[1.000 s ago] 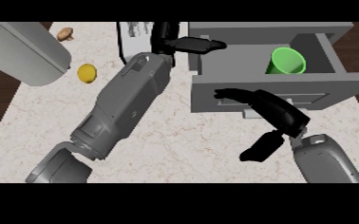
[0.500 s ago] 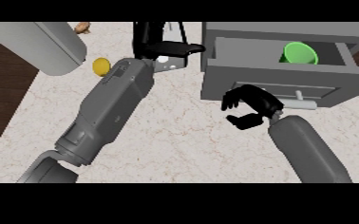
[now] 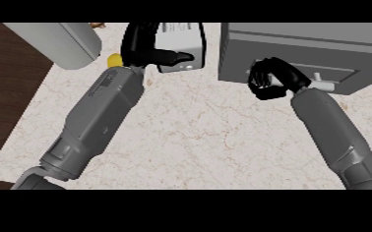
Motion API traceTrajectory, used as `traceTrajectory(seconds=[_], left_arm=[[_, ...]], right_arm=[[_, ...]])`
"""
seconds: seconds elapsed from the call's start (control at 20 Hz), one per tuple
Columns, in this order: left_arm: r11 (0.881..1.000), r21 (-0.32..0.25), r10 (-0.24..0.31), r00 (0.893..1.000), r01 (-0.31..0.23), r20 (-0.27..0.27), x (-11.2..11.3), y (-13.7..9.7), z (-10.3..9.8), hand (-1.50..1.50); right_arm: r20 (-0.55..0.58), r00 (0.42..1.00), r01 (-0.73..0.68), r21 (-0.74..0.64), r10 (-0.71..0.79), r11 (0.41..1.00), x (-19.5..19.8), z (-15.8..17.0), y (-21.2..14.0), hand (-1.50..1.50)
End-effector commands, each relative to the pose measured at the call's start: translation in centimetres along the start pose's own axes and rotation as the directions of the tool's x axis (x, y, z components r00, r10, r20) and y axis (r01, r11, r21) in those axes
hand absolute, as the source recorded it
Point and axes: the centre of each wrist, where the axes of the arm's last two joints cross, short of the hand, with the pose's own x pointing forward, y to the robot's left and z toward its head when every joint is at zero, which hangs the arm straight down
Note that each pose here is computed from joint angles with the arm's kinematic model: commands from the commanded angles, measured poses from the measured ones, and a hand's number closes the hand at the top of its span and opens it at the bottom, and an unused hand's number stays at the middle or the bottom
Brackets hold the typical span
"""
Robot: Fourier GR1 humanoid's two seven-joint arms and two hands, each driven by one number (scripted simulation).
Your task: Pick up the cup, place it into the drawer and close the drawer
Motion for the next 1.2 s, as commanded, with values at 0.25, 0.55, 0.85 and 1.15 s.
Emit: traceTrajectory(seconds=[0.25,0.55,0.85,1.15], left_arm=[[0.999,-0.031,-0.012,1.000,0.012,-0.025,-0.8,2.3,2.1,-1.50],[0.999,-0.054,0.000,1.000,-0.001,-0.030,0.2,3.2,1.7,-1.50],[0.997,-0.069,0.035,0.999,-0.037,-0.025,-0.1,2.9,2.1,-1.50],[0.997,-0.072,0.037,0.999,-0.039,-0.027,0.2,3.9,2.4,-1.50]], right_arm=[[-0.005,0.998,0.054,-0.216,-0.056,0.975,1.4,-0.5,-8.1,1.50],[0.000,0.996,0.085,-0.225,-0.087,0.971,1.7,0.2,-10.1,1.50],[0.034,0.993,0.117,-0.222,-0.113,0.968,2.1,1.0,-11.8,1.50],[0.034,0.989,0.146,-0.210,-0.142,0.967,1.1,2.3,-12.3,1.50]])
